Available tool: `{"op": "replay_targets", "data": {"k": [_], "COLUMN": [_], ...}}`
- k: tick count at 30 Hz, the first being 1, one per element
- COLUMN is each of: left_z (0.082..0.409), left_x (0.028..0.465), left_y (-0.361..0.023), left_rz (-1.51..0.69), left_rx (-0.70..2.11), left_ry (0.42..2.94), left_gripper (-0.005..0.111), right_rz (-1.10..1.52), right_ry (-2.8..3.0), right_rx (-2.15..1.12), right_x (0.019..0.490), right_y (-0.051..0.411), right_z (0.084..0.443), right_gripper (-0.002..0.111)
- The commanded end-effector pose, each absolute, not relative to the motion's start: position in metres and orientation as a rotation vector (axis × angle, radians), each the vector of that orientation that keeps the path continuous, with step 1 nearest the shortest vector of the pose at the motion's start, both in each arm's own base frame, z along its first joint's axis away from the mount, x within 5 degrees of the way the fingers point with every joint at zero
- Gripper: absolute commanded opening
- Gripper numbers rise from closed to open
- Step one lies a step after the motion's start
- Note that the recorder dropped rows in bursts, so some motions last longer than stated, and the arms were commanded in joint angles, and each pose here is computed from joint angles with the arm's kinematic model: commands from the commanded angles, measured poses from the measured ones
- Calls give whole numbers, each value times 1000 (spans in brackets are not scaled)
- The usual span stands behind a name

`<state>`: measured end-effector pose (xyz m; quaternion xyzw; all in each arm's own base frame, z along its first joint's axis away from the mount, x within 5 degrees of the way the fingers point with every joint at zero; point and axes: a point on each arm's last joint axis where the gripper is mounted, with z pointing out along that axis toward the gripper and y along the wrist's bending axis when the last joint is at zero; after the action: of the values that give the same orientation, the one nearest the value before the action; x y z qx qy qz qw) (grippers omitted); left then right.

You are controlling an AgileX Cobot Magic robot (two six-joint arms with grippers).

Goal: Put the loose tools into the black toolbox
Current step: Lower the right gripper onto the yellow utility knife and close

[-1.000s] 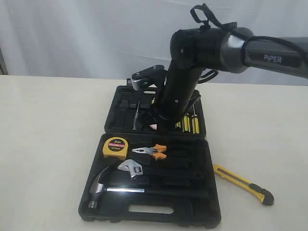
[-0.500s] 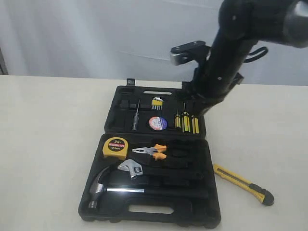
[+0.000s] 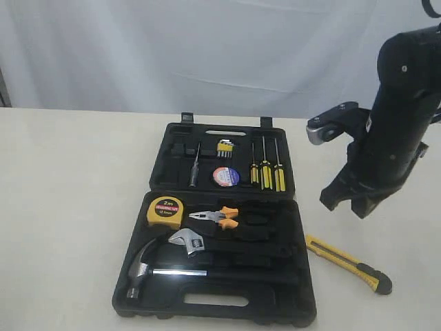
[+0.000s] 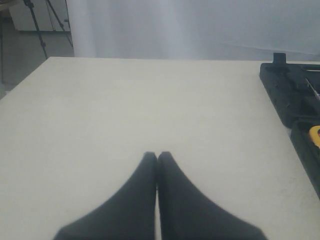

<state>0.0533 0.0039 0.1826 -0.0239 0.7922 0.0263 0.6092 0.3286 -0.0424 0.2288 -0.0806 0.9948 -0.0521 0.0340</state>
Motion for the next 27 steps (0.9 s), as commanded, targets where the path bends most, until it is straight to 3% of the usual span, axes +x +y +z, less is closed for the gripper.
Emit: {"op": "replay_targets", "data": {"k": [1,7,17,24,27], "left_z": [182,182,182,182,182], "left_x": [53,53,53,53,53], "left_y": [4,4,4,4,4], "left_rz": [53,53,53,53,53], "left_rx": [-56,-56,-56,-56,-56], "left_ry": [1825,1825,1825,1825,1825], "left_gripper": [0,0,0,0,0], "right_rz": [-137,-125,-166,53,48], "right_ry": [3099,3139,3153,3135,3146], "right_rx": [-332,-322,-421,-582,-603], "right_x": [329,332,339,343,344], "right_y": [-43,-44,-49,-37,-38], "right_z": [214,200,182,167,159], "right_gripper": [6,43,44,44,51]}}
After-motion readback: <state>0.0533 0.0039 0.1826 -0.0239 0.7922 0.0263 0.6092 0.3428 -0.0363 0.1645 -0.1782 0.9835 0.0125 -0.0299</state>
